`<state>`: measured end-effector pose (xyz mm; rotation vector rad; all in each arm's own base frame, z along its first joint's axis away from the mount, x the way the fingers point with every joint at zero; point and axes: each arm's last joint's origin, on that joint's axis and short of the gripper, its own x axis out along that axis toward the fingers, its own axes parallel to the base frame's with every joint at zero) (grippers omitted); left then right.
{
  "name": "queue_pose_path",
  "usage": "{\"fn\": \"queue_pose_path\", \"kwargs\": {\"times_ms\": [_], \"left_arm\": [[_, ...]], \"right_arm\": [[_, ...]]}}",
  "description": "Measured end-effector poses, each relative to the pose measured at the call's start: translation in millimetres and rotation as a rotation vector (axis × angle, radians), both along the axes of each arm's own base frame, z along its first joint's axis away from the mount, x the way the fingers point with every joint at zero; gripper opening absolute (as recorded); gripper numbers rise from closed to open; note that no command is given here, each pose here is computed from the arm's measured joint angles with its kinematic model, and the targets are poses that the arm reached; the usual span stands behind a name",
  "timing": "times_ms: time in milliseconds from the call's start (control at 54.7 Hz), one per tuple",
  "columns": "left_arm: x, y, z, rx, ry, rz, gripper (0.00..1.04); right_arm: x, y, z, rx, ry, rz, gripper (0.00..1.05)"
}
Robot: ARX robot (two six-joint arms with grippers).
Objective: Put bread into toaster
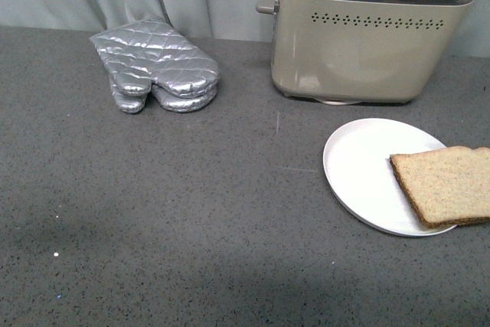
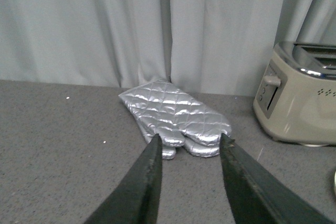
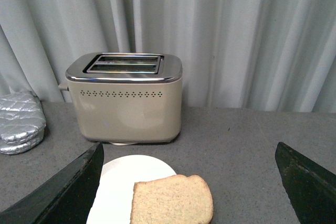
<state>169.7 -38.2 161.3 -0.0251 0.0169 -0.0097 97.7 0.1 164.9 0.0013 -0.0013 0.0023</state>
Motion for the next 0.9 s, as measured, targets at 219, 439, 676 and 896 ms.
{"fn": "queue_pose_path", "kwargs": {"times_ms": [219,439,676,896], "left_arm": [[-15,14,2,0.012,-0.007,0.0,0.04],[-26,23,3,0.017,-0.01,0.007,0.04],[-35,36,8,0.018,-0.024,-0.004,0.04],[-45,38,11,0.018,-0.035,0.01,0.04]], "right_arm": [[0,0,0,0.0,0.0,-0.002,0.95],[0,0,0,0.0,0.0,-0.001,0.95],[0,0,0,0.0,0.0,-0.001,0.95],[0,0,0,0.0,0.0,-0.001,0.95]]}}
